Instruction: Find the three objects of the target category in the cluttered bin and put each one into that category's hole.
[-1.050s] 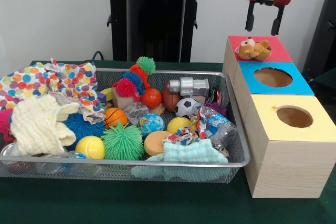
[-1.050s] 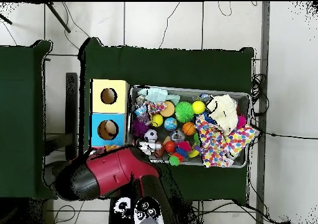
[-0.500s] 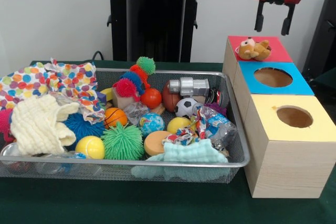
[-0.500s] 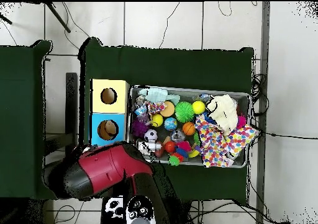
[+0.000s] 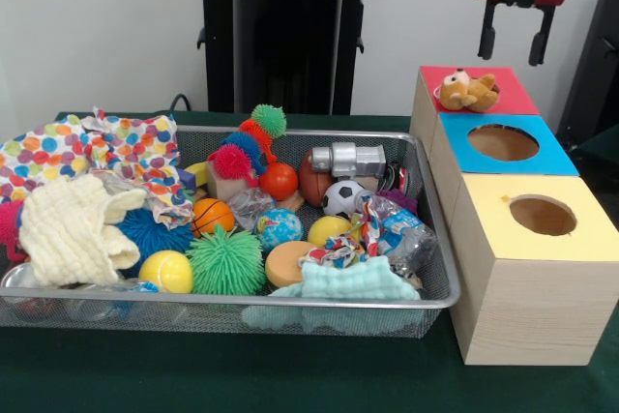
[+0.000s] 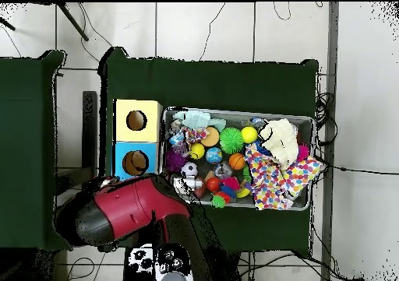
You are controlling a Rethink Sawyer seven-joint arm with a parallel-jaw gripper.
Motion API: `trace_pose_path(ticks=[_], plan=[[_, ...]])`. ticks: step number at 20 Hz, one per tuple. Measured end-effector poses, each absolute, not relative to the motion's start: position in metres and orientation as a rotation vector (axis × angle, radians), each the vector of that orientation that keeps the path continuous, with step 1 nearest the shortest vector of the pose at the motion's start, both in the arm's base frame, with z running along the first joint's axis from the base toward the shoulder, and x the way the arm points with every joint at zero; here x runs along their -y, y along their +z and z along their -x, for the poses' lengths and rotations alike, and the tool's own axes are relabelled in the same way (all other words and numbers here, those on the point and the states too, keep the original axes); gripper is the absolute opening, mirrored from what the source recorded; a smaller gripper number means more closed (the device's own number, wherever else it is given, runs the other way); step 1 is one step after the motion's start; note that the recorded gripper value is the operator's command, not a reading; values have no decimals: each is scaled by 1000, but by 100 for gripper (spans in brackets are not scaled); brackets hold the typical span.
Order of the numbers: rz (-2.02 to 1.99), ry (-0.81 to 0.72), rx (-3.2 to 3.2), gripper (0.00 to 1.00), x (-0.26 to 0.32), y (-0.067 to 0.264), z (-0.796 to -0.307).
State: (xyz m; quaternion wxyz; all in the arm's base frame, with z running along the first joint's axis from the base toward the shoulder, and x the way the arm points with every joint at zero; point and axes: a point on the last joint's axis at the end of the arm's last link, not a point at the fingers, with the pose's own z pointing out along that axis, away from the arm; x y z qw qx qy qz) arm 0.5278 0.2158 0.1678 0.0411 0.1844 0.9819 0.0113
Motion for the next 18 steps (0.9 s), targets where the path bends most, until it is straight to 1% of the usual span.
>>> trace_pose_path(ticks=[7,8,18], plan=[[-563,34,-3006,100,-216,168,-528],[-563,34,-3006,0,-216,168,-528],[-565,34,-3005,0,-215,168,-529]])
